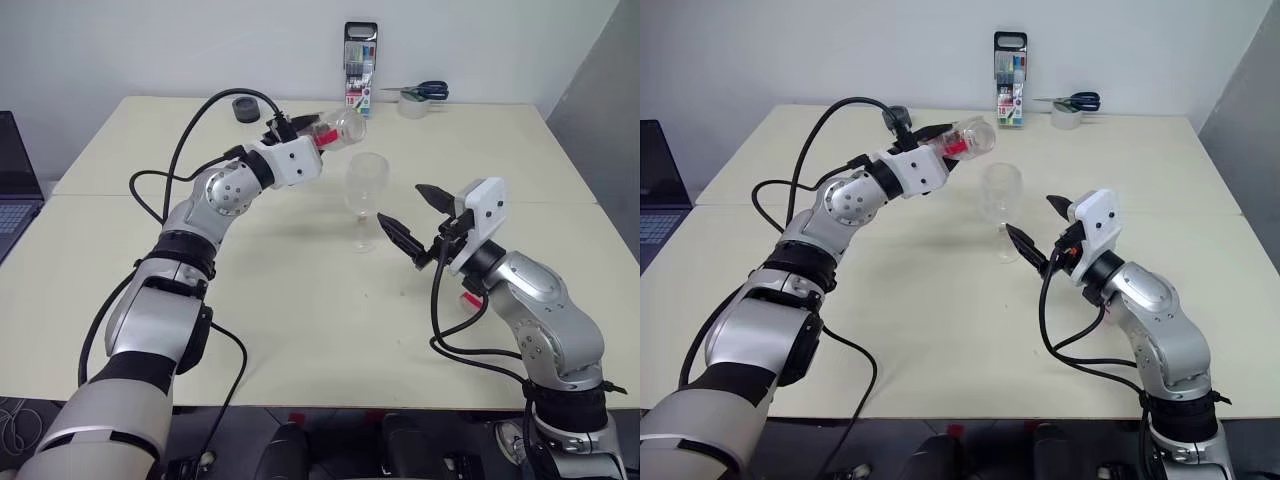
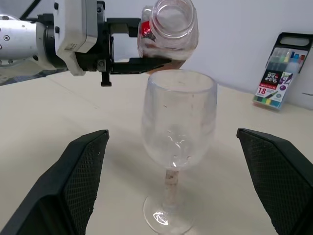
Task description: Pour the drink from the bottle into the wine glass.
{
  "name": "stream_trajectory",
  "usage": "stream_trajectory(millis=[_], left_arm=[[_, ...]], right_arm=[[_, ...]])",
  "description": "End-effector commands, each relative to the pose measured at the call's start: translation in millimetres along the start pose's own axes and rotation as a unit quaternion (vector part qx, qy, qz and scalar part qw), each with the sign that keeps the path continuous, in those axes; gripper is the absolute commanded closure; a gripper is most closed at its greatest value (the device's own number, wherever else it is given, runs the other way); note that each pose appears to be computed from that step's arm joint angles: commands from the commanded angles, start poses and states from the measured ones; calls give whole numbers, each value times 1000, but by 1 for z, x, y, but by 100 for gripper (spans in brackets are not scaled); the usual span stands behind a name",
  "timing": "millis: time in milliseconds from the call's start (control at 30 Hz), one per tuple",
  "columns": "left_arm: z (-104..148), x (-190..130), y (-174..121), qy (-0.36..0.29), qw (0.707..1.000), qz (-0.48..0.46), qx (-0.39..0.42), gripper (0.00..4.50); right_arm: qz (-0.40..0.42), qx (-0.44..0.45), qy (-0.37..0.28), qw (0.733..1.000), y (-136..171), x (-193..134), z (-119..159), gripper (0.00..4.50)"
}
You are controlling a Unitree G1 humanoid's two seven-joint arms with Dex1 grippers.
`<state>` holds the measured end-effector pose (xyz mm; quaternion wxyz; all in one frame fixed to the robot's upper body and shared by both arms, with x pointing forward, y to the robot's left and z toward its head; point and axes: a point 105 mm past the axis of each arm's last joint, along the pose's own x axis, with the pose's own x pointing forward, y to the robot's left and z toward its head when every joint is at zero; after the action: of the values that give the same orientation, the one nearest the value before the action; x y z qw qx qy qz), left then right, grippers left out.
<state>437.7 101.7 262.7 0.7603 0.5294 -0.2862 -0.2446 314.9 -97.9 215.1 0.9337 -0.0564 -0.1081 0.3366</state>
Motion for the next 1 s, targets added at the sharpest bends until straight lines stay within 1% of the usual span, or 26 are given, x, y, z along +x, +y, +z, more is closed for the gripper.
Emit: stream_trajectory(millis=[33, 600, 833, 1000], left_arm=[[10, 3, 21, -20, 999, 26, 38, 283], [16, 9, 30, -28, 993, 29, 112, 283], [18, 10, 32, -32, 990, 28, 136, 283], [18, 10, 36, -29, 988, 29, 151, 283]], right_arm=[[-6, -14, -26, 1000, -1, -4, 14, 0], [-15, -5, -46, 999, -2, -8, 18, 0], [4, -1, -63, 998, 1, -10, 23, 0], [23, 1, -64, 998, 5, -12, 23, 0]])
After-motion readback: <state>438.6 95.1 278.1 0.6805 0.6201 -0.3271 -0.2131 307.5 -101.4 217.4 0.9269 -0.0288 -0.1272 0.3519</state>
